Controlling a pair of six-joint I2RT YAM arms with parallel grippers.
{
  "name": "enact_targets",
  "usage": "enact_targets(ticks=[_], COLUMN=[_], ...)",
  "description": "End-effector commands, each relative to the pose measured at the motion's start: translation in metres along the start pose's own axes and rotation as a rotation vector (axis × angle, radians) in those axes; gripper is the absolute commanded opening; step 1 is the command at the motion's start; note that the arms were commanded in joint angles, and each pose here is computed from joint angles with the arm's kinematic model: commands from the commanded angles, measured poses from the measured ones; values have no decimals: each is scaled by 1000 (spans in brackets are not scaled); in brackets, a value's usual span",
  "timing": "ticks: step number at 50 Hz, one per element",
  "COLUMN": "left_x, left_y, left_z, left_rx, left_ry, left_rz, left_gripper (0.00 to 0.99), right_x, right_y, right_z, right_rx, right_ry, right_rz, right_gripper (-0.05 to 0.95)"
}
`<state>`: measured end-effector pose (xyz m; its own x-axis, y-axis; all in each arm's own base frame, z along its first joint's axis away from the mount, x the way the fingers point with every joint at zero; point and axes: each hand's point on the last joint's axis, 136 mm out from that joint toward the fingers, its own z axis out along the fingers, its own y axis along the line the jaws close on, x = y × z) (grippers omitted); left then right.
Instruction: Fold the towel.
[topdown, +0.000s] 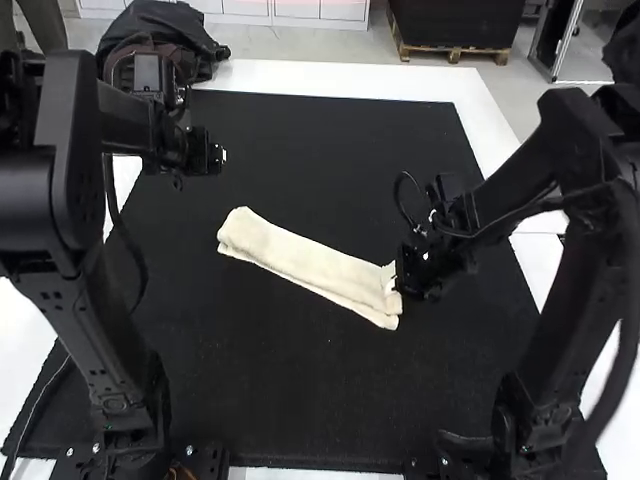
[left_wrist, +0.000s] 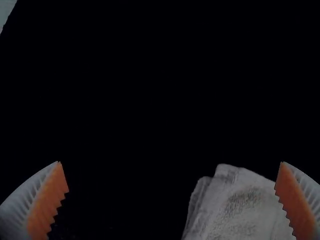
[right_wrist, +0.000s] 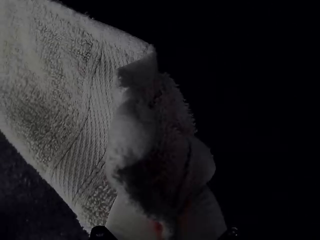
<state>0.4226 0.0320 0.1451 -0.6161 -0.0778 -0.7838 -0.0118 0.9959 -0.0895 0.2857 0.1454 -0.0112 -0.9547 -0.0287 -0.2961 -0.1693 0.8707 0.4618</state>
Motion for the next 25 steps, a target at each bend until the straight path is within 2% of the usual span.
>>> enact_targets(ticks=[1,13,25], left_x=[-12,-12,-10], left_y=[-5,-5,-5], left_z=[-12,-14,-18], left_rx=[12,12,7], left_ry=[-43,-44,-47], left_rz=[-2,-7,-8], left_gripper=[970,970,970], right_x=[-16,-37,-49], right_y=[11,28,53], right_z=[-23,-60,-71], right_rx=[-44,-83,-143], right_ry=[-65,-154,-163], right_rz=[-20,-33,-39], right_gripper=[-25,-25,-26])
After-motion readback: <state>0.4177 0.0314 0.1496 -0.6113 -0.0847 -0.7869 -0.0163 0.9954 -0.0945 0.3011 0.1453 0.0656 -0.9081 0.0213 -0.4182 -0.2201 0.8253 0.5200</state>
